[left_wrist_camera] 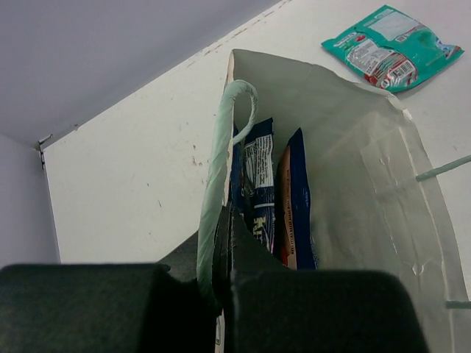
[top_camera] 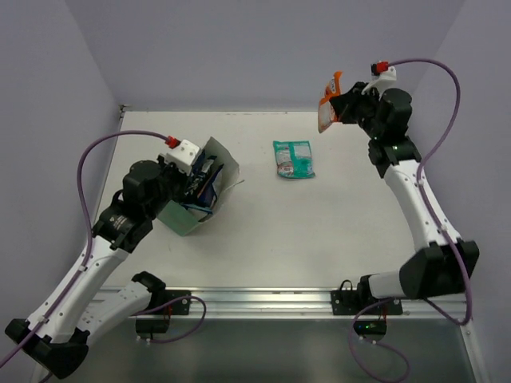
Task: Take the snacks out of the paper bag
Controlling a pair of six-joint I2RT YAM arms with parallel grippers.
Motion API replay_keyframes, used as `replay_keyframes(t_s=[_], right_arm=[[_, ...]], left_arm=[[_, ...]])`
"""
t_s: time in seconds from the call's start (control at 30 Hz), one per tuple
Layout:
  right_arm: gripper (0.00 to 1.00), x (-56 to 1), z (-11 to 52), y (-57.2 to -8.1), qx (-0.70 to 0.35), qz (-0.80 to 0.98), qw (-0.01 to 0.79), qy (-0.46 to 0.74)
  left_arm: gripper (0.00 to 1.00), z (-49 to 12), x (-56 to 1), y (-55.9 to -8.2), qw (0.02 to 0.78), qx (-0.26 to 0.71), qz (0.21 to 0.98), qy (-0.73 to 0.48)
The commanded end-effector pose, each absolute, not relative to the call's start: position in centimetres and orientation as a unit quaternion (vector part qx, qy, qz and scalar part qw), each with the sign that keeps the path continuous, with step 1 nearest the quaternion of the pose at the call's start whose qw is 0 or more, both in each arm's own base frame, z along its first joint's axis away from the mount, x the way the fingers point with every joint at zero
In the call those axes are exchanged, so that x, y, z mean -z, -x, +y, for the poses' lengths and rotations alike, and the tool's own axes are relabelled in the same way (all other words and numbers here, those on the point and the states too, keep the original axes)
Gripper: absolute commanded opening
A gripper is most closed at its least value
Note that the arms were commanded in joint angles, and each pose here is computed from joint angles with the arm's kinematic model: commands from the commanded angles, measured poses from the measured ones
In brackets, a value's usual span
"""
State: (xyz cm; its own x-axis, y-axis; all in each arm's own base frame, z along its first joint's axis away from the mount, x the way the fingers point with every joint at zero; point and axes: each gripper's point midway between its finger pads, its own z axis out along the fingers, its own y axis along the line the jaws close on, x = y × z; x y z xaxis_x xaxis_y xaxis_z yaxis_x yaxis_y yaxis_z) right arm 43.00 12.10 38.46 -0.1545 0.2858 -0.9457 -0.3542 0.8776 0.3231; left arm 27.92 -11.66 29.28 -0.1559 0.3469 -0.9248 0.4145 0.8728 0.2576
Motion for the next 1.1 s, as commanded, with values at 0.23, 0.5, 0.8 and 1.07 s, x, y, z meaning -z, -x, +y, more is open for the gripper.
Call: replay_keyframes(t_s=[0.23, 0.5, 0.8, 1.07], right_arm=[[0.00, -22.9, 5.0, -53.2, -0.368, 0.764, 0.496, -0.187], [0.96, -17.1, -1.4, -45.9, -0.186, 0.832, 0.420, -0.311], [0.99, -27.2, 8.4, -39.1, -0.182, 0.838, 0.484, -0.173], [0.93, -33.6, 24.9, -32.2, -0.350, 0.807, 0.475, -0.022]], left_arm=[[0.00, -13.1, -31.3, -28.7, 0.629, 0.051, 0.728, -0.267], [0.00, -13.5, -31.5, -28.8, 0.626, 0.052, 0.726, -0.282], [0.00, -14.1, -31.1, -28.5, 0.612, 0.066, 0.732, -0.293], [0.00, -14.6, -32.0, -28.0, 0.618, 0.093, 0.727, -0.284]])
